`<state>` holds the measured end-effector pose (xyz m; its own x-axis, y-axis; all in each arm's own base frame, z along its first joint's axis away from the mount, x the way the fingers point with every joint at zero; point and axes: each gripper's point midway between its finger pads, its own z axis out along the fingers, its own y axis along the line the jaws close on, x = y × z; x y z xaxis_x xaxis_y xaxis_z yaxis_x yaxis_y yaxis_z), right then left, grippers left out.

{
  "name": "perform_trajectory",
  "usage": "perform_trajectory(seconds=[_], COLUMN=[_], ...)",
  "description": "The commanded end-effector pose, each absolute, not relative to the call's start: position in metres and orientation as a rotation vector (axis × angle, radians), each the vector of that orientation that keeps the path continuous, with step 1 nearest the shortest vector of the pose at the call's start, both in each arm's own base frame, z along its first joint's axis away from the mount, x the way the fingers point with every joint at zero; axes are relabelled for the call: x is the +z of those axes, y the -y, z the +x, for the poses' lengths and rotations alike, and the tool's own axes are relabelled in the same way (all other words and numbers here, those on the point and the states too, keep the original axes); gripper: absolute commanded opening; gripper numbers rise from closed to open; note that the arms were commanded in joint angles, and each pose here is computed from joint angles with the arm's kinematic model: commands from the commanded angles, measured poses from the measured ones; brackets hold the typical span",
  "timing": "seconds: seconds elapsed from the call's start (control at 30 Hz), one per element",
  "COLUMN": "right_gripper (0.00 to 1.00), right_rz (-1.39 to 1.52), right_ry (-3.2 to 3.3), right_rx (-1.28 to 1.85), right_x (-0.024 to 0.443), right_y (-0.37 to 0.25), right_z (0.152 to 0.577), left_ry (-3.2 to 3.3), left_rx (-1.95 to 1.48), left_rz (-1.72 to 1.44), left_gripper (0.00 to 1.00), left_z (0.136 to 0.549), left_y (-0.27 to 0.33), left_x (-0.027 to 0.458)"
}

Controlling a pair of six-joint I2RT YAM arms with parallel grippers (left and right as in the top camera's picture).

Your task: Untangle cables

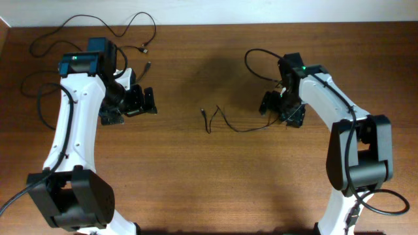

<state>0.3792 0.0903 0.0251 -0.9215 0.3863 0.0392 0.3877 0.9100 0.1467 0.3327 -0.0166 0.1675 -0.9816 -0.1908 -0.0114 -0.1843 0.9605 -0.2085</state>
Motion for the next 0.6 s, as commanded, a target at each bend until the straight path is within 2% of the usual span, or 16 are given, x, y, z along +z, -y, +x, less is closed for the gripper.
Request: perform_trajectory(seconds=[0.0,0.13,0.33,0.4,0.43,0.5,0.57], right_gripper=[0.78,0.70,0.34,0.08,0.04,0.04,0.04], right_rz=[-0.659,-0.698,-0.695,-0.693,-0.689,-0.675,-0.627], right_ry=[3.082,3.112,3.118,3.107,3.103,3.106,3.140], right_rx=[-0.256,-0.180,-0.185,-0.240,-0.280,-0.370,-0.496], right_x=[0.029,0.025,0.023,0.026,0.030,0.048,0.087], right_y=[-0.093,-0.084,-0.085,-0.090,-0.094,-0.103,-0.115], right_z=[0.383,0.387,0.387,0.388,0.389,0.394,0.405], left_ry=[-3.048,-3.048,-3.041,-3.040,-3.039,-3.037,-3.034], left_rx=[-0.332,-0.332,-0.332,-0.332,-0.333,-0.336,-0.344], left_rz=[-0.264,-0.264,-0.262,-0.262,-0.262,-0.261,-0.260], left_gripper=[0.99,0.99,0.99,0.99,0.99,0.99,0.99], left_z=[0.332,0.332,0.333,0.333,0.334,0.334,0.335], left_y=[0.018,0.018,0.018,0.018,0.018,0.019,0.020], left_x=[0.176,0.176,0.176,0.176,0.176,0.176,0.176])
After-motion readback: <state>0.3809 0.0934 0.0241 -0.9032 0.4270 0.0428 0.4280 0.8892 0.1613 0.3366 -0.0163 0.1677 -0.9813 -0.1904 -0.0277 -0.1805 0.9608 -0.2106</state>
